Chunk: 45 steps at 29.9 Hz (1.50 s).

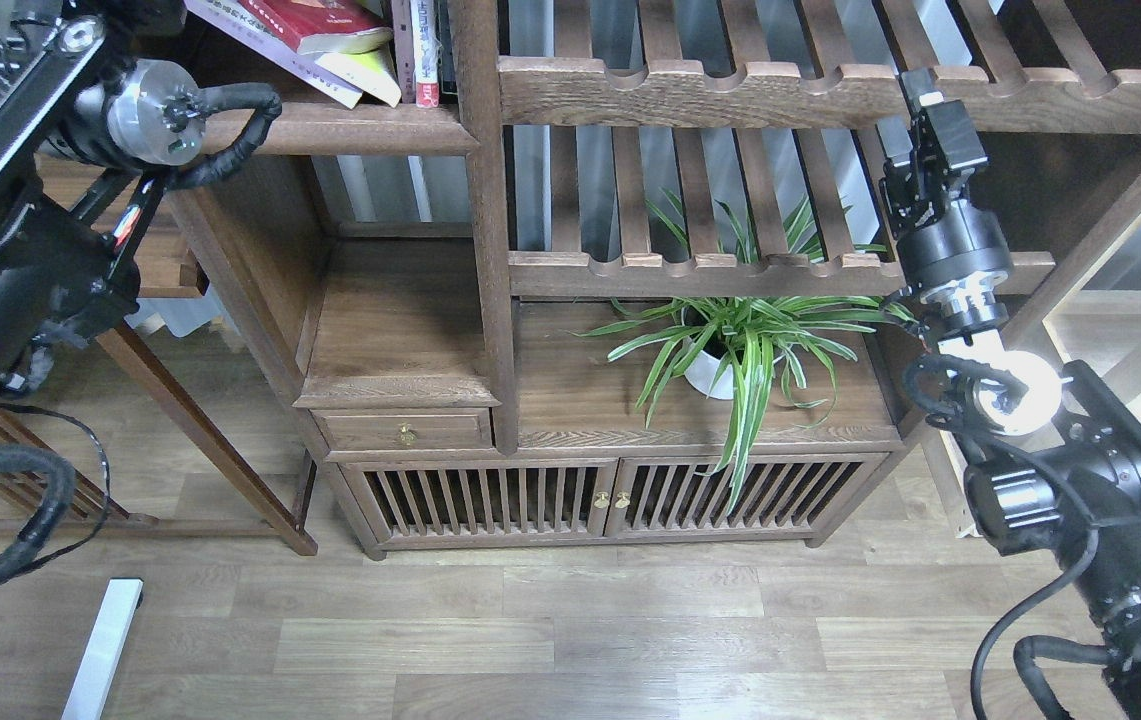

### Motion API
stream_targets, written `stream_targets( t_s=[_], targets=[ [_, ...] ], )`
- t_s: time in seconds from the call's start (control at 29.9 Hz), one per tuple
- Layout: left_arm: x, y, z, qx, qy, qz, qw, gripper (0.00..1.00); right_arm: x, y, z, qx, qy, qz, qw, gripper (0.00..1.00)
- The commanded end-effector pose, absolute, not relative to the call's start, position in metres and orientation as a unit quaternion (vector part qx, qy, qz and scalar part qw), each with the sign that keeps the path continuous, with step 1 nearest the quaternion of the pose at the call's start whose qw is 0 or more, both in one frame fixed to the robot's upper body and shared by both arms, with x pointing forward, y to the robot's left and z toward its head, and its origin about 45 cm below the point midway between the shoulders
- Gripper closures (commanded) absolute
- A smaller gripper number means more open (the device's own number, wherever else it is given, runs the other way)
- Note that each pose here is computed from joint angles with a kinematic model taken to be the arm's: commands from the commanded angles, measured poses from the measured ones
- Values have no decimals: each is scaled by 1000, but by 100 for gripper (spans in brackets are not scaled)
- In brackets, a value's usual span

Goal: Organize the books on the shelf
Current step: 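Withdraw the left gripper from the upper shelf and lower it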

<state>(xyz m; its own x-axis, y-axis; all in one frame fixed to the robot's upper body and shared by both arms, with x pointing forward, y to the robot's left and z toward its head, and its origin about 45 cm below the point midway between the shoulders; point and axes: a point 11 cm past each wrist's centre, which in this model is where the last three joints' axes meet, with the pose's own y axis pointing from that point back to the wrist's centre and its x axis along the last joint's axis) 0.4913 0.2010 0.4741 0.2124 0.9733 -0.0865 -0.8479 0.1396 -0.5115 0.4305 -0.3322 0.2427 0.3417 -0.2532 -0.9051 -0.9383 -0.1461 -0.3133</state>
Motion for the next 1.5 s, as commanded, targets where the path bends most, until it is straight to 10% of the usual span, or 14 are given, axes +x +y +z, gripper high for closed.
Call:
stream_targets(
  t_s=[0.0,0.3,0.74,1.47],
  targets=[
    [481,201,479,-260,-162,600,739,1,430,-332,242,-667,448,359,475,26],
    [464,211,477,-297,-207,572,736,0,429,-335,240,-667,452,359,471,23],
    [433,137,448,-352,-34,271,895,0,432,-329,243,-670,446,360,472,16],
    [423,54,327,-263,141,261,918,1,438,-323,255,-695,441,343,453,16]
  ],
)
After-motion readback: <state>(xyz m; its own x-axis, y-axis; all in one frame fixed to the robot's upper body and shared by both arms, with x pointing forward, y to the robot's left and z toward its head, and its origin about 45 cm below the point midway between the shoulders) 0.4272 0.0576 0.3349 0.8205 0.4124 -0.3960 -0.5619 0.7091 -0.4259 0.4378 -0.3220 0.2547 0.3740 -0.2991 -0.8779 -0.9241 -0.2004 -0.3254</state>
